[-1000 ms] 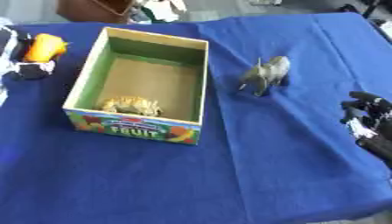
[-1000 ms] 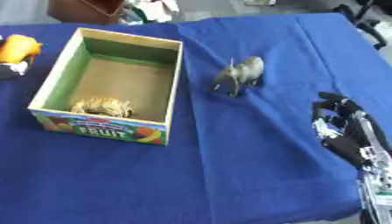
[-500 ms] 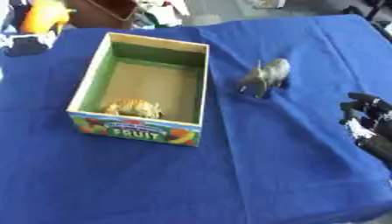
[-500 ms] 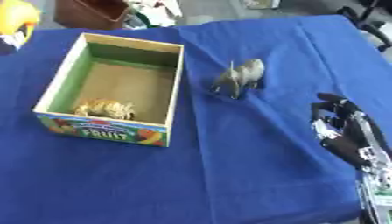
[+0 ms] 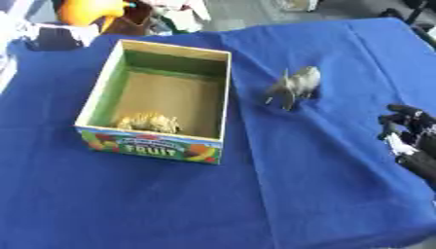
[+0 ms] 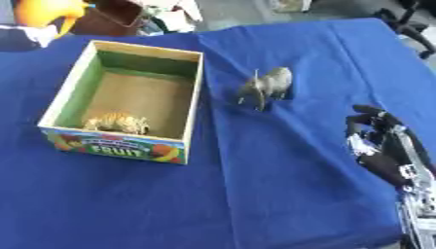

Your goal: Pick up objects on the table and place them in the box.

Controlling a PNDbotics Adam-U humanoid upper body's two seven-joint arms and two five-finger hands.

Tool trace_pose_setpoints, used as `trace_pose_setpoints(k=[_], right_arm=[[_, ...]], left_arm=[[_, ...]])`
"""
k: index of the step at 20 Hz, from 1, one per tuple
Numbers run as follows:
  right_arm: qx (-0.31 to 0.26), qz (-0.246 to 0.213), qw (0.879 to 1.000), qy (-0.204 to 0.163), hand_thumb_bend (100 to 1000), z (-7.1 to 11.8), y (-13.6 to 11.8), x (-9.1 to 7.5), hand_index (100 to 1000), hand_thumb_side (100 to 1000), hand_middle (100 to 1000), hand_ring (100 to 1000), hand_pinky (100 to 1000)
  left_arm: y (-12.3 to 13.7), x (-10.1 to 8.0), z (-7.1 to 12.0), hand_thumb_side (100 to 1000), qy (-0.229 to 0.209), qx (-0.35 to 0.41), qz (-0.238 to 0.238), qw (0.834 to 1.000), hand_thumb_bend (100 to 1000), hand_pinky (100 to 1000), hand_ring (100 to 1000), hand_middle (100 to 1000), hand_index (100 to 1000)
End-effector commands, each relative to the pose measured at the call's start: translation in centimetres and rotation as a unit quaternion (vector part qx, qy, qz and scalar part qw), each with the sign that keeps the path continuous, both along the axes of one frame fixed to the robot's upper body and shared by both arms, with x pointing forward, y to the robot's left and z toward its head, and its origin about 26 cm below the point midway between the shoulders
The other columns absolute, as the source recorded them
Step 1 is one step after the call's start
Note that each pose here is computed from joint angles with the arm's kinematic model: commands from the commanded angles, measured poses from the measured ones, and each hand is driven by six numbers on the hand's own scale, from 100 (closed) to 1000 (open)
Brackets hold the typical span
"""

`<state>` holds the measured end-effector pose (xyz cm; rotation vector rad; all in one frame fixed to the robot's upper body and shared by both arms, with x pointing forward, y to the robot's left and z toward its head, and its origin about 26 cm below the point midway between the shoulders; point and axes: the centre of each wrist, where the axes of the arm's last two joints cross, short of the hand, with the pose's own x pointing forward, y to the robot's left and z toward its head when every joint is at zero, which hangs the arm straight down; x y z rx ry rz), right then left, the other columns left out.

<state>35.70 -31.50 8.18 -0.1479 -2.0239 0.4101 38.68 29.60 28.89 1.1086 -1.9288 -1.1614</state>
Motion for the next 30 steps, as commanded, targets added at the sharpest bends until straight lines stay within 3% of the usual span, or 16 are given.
trace_pose_setpoints(k=[1, 13, 22, 23, 25, 30], right_arm=[[-0.009, 0.0, 1.0, -0.015, 100, 1.1, -0.4, 0.1, 819, 270, 595, 797, 595], [-0.007, 0.002, 1.0, -0.014, 100, 1.0, -0.2, 0.1, 819, 274, 595, 797, 595], [-0.007, 0.002, 1.0, -0.013, 100, 1.0, -0.2, 0.1, 819, 274, 595, 798, 595], [-0.007, 0.0, 1.0, -0.012, 100, 1.0, -0.3, 0.0, 819, 276, 595, 798, 595], [-0.006, -0.002, 1.0, -0.012, 100, 1.0, -0.4, 0.0, 819, 275, 595, 798, 595], [-0.007, -0.002, 1.0, -0.013, 100, 1.0, -0.4, 0.0, 818, 275, 595, 798, 595]], left_arm=[[-0.8, 0.3, 0.5, 161, 0.003, 0.032, -0.01, 0.999, 316, 554, 363, 297, 445], [-1.8, 2.4, -3.4, 194, 0.098, 0.102, -0.028, 0.99, 424, 597, 444, 398, 529], [-1.6, 2.7, -3.7, 197, 0.11, 0.111, -0.029, 0.987, 433, 600, 450, 405, 534], [-1.7, 2.6, -3.4, 318, 0.104, 0.103, -0.03, 0.989, 894, 705, 687, 718, 787], [-1.2, 2.0, -2.7, 392, 0.084, 0.076, -0.03, 0.993, 992, 722, 711, 748, 805], [-0.5, 0.9, -1.6, 396, 0.076, 0.038, -0.042, 0.995, 1000, 742, 740, 783, 829]])
